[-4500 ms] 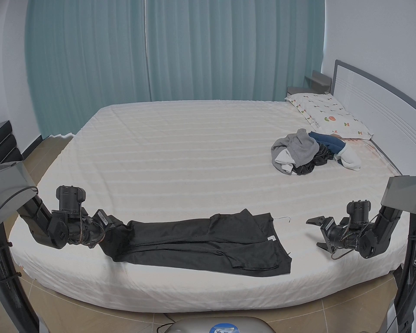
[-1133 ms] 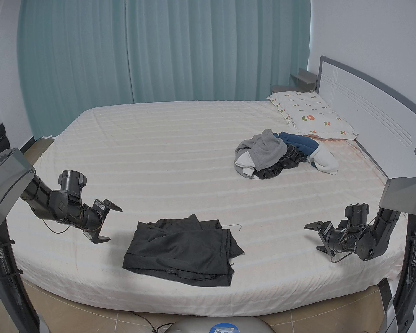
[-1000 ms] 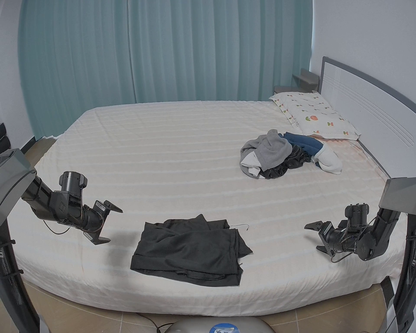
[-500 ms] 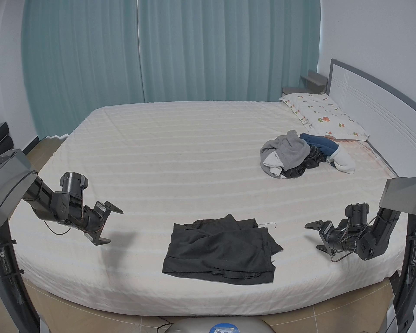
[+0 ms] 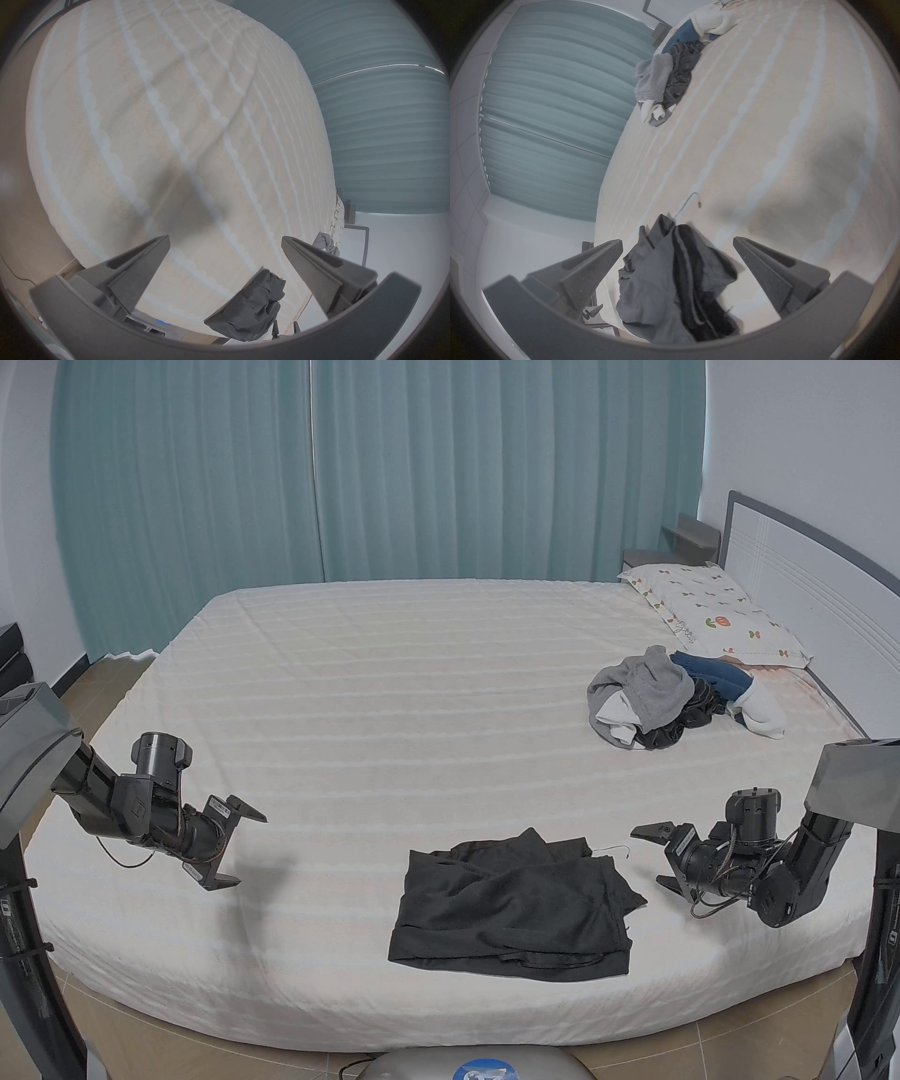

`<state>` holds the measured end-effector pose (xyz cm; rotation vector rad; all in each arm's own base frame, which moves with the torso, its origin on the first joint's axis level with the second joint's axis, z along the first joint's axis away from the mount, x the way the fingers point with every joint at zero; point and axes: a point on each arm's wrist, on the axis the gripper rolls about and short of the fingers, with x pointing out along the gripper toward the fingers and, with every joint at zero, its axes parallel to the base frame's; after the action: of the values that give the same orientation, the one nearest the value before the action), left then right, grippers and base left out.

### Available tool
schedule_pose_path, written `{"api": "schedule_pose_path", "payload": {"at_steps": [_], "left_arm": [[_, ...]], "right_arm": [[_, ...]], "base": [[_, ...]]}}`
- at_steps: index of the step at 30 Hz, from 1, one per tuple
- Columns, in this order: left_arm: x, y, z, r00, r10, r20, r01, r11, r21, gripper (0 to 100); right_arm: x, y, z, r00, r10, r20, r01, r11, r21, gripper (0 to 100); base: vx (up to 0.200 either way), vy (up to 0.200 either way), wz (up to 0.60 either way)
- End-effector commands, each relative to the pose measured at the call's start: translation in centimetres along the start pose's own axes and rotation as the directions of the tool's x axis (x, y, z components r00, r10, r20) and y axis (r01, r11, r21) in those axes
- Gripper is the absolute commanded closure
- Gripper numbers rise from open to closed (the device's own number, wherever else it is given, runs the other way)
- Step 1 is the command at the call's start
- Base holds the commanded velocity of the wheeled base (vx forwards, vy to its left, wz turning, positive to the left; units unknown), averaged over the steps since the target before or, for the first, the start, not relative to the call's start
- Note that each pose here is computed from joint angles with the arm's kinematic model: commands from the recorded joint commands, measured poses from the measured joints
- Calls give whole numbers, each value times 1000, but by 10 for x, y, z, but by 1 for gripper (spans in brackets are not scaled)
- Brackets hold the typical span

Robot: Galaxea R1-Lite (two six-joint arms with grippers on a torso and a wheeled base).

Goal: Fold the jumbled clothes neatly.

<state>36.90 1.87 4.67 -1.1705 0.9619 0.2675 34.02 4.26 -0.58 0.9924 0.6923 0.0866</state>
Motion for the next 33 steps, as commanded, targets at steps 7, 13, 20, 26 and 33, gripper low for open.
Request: {"api": "schedule_pose_path", "payload": {"at_steps": [7, 13, 20, 26, 33], "left_arm": [[3, 1, -1, 1000, 9, -1, -9, 1000, 8, 0], [3, 3, -2, 1000, 17, 2, -17, 1000, 7, 0], [4, 3, -2, 1000, 18, 3, -18, 1000, 11, 0], [5, 3, -3, 1000, 24, 6, -24, 1000, 12, 0], [7, 3, -3, 999, 31, 15, -31, 999, 13, 0]], "right_arm": [[12, 35, -33, 998, 64, -12, -64, 995, -80, 0], [28, 38, -31, 998, 52, -27, -55, 993, -108, 0], [28, 26, -37, 998, 13, -60, -19, 995, -100, 0], [32, 19, -41, 997, -2, -79, -5, 995, -99, 0], [34, 17, -42, 996, -1, -93, -8, 995, -101, 0]], "base": [[57, 0, 0], [0, 0, 0], [0, 0, 0], [0, 0, 0], [0, 0, 0]]}}
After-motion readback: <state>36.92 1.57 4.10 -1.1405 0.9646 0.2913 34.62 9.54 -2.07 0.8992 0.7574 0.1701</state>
